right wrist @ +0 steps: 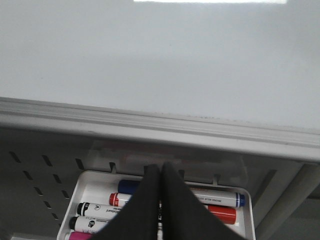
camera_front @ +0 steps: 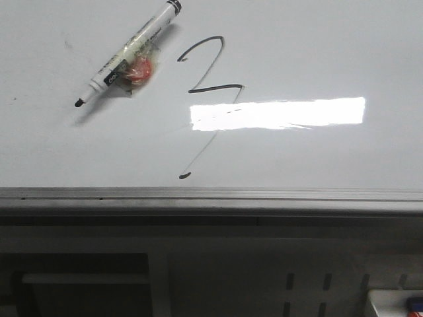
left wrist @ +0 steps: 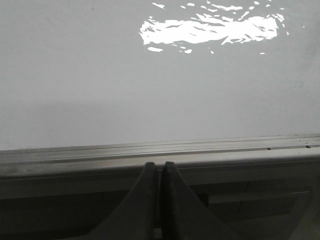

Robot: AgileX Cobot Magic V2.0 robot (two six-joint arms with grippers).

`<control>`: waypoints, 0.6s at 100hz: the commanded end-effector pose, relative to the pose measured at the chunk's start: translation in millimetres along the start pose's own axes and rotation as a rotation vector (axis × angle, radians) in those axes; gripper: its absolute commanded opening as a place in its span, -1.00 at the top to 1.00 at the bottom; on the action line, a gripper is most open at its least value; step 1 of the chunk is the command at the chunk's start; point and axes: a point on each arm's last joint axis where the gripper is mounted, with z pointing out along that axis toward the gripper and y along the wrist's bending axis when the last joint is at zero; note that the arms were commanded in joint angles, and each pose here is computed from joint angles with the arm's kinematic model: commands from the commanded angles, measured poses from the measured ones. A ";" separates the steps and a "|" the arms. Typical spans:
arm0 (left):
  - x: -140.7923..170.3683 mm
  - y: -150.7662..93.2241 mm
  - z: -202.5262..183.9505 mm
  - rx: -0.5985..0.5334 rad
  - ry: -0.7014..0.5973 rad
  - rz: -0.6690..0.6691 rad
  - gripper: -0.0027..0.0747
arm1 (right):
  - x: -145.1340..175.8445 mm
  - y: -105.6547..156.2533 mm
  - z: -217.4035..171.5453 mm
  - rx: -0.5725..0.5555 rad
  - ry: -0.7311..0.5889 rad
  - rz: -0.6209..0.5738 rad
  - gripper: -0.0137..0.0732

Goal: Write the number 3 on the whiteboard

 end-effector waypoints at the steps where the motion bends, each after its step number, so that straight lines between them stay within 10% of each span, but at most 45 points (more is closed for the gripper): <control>1: 5.3 0.0 1.8 0.004 -0.037 -0.017 0.98 | 1.8 0.8 2.4 -0.004 -0.035 -0.016 0.79; 60: 5.4 0.0 1.8 0.004 -0.035 -0.017 0.98 | 2.7 -3.0 -10.2 0.032 -0.134 -0.014 0.79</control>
